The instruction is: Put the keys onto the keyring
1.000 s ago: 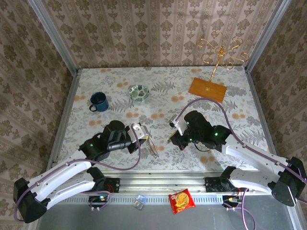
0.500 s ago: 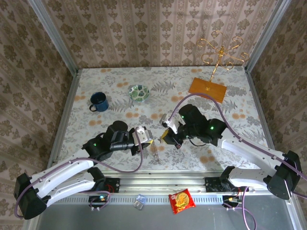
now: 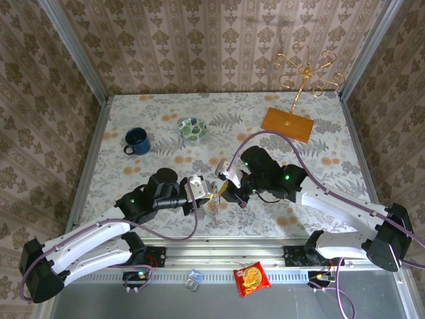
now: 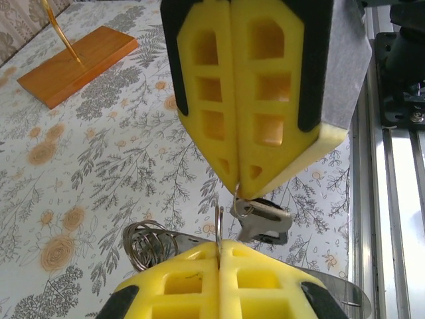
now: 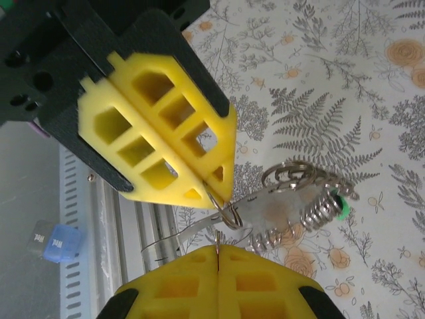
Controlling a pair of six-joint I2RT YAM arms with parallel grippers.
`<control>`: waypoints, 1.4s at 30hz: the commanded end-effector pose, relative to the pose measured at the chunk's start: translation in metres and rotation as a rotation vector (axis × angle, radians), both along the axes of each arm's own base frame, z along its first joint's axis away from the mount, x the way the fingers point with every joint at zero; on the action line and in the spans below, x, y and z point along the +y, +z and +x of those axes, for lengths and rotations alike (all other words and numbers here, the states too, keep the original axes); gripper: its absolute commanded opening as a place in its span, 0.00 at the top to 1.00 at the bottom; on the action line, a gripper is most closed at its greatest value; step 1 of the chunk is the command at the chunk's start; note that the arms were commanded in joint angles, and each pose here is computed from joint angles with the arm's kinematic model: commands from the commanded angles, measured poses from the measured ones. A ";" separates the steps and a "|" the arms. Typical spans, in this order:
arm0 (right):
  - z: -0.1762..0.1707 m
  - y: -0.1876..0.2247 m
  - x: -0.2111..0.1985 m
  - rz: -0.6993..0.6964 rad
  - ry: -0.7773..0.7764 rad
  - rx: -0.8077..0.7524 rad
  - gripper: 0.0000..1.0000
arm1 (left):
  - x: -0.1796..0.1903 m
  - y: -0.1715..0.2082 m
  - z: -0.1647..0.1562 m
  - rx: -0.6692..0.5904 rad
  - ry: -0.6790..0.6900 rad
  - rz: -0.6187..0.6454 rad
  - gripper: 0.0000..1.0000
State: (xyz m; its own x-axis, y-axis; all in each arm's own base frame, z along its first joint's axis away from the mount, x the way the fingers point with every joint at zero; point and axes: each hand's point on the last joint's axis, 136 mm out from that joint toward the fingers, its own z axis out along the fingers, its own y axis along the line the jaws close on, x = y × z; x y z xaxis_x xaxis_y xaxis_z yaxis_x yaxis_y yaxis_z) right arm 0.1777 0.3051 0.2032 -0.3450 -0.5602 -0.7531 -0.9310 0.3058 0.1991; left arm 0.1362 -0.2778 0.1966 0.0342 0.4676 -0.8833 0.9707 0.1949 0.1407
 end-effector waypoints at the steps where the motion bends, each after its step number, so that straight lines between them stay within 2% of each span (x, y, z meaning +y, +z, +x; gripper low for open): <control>1: 0.004 0.005 0.005 0.024 0.002 -0.031 1.00 | -0.006 0.005 -0.001 -0.009 -0.004 -0.040 1.00; 25: 0.018 -0.010 -0.001 -0.028 -0.097 -0.024 1.00 | -0.005 0.002 0.000 -0.001 0.010 -0.057 1.00; 42: 0.018 -0.014 0.001 -0.033 -0.100 0.002 1.00 | -0.004 0.003 0.003 -0.006 0.031 -0.070 1.00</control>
State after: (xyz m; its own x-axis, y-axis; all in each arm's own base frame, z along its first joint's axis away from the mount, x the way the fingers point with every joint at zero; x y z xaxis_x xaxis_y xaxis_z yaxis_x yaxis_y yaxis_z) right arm 0.1910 0.3074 0.1923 -0.3801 -0.5505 -0.7433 -0.9090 0.3708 0.1901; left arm 0.1412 -0.2784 0.1891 0.0144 0.4547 -0.8905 0.9628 0.2342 0.1352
